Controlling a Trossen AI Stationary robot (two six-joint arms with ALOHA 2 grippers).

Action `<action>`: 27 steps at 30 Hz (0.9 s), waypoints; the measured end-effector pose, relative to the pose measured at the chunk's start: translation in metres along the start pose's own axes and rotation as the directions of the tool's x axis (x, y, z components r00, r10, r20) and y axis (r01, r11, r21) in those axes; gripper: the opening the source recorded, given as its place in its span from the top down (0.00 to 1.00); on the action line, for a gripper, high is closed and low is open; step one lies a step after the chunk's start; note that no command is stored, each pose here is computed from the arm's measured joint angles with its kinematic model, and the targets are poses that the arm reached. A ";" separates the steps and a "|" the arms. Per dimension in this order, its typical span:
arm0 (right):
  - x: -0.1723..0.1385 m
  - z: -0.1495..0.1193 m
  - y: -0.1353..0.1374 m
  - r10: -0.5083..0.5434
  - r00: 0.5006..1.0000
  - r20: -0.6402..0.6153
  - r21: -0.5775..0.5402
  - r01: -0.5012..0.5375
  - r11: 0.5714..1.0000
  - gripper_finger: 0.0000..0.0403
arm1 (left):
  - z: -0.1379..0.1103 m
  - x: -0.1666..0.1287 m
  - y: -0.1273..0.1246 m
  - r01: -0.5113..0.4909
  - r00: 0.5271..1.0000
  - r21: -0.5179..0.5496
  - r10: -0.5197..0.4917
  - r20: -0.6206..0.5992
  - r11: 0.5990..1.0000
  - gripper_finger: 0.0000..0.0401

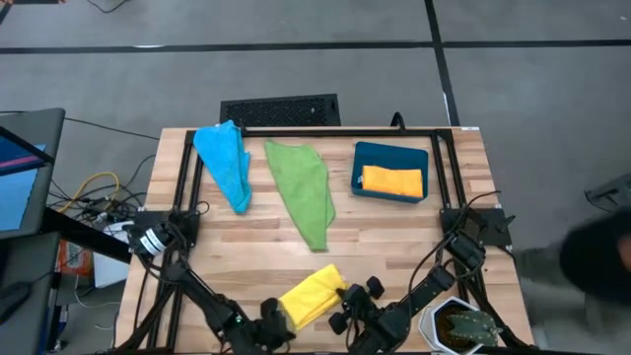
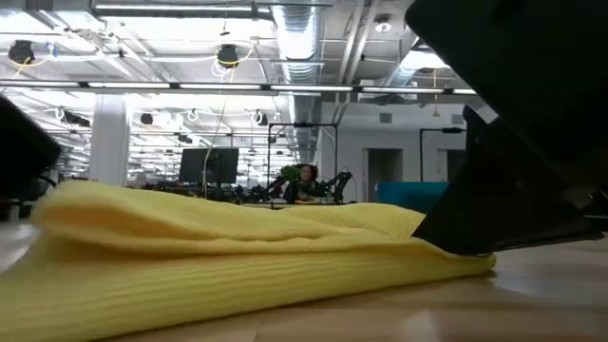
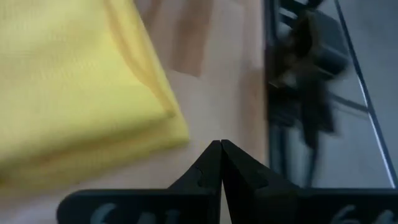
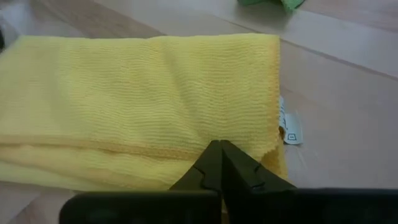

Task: Fold microfiber towels
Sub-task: Fold the yellow microfiber cloth

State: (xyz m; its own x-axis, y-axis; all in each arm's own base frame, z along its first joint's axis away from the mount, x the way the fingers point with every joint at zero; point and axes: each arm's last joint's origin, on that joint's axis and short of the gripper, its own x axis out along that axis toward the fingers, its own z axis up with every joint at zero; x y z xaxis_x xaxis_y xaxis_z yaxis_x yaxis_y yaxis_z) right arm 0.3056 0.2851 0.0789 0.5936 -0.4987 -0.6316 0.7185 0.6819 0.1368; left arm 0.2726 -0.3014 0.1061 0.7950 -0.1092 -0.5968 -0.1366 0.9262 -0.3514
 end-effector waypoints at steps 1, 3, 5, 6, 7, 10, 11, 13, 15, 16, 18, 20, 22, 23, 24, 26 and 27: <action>-0.001 0.001 0.000 0.001 1.000 0.005 0.001 -0.001 1.000 0.93 | 0.003 -0.004 -0.001 -0.004 1.000 0.006 0.004 -0.007 1.000 1.00; -0.008 0.009 0.000 -0.015 1.000 -0.017 -0.017 0.015 1.000 0.91 | 0.008 -0.010 0.001 -0.028 1.000 0.020 0.028 -0.011 0.999 1.00; -0.020 0.022 0.004 -0.002 0.999 -0.032 -0.011 0.002 1.000 0.90 | 0.014 -0.016 0.003 -0.061 0.998 0.036 0.061 -0.006 0.998 1.00; -0.028 0.030 0.005 0.004 0.999 -0.035 -0.015 -0.005 1.000 0.89 | 0.018 -0.021 0.003 -0.073 0.997 0.038 0.073 0.005 0.997 1.00; -0.036 0.040 0.005 0.011 0.999 -0.040 -0.022 -0.012 1.000 0.88 | 0.022 -0.025 0.002 -0.076 0.997 0.040 0.075 0.010 0.996 1.00; -0.054 0.065 0.004 0.041 0.996 -0.075 -0.055 -0.045 0.997 0.83 | 0.035 -0.044 0.000 -0.097 0.995 0.063 0.095 0.040 0.993 1.00; -0.057 0.073 0.002 0.039 0.994 -0.099 -0.069 -0.046 0.997 0.81 | 0.040 -0.049 -0.001 -0.098 0.994 0.064 0.095 0.056 0.993 1.00; -0.062 0.089 0.000 0.047 0.987 -0.151 -0.051 -0.055 0.997 0.76 | 0.048 -0.063 -0.003 -0.109 0.990 0.085 0.101 0.093 0.990 1.00; -0.062 0.103 -0.004 0.033 0.976 -0.216 -0.035 -0.042 0.999 0.69 | 0.053 -0.070 -0.005 -0.138 0.979 0.089 0.122 0.163 0.986 1.00; -0.058 0.108 -0.005 0.023 0.966 -0.256 -0.025 -0.030 0.999 0.65 | 0.052 -0.071 -0.006 -0.164 0.970 0.090 0.143 0.198 0.982 1.00; -0.047 0.117 -0.008 -0.003 0.943 -0.333 -0.006 0.001 1.000 0.56 | 0.047 -0.067 -0.003 -0.203 0.958 0.094 0.177 0.225 0.975 1.00; -0.035 0.124 -0.010 -0.014 0.920 -0.391 0.007 0.018 1.000 0.47 | 0.042 -0.051 0.003 -0.178 0.966 0.072 0.161 0.202 0.981 1.00; -0.023 0.129 -0.011 -0.007 0.897 -0.441 0.015 0.015 1.000 0.40 | 0.033 -0.034 0.010 -0.168 0.974 0.081 0.153 0.164 0.982 1.00; -0.016 0.130 -0.014 -0.016 0.882 -0.471 0.017 0.028 0.999 0.37 | 0.030 -0.026 0.012 -0.161 0.976 0.079 0.147 0.160 0.984 1.00; -0.010 0.130 -0.019 -0.037 0.866 -0.498 0.013 0.050 0.999 0.34 | 0.028 -0.020 0.014 -0.161 0.976 0.072 0.148 0.162 0.984 1.00; -0.001 0.131 -0.024 -0.059 0.845 -0.531 0.014 0.078 0.997 0.31 | 0.025 -0.014 0.015 -0.162 0.975 0.054 0.151 0.165 0.985 1.00; 0.002 0.131 -0.026 -0.062 0.838 -0.542 0.018 0.085 0.996 0.30 | 0.025 -0.011 0.016 -0.160 0.974 0.043 0.150 0.169 0.986 1.00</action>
State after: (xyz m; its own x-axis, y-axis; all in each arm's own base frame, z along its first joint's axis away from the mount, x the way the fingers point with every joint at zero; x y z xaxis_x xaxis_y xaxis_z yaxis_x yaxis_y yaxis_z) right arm 0.3355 0.1961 0.1735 0.2562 -0.1699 -0.9516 0.7730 0.6271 0.0961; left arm 0.2768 -0.2759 0.1249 0.8535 0.0937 -0.5125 -0.2363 0.9463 -0.2205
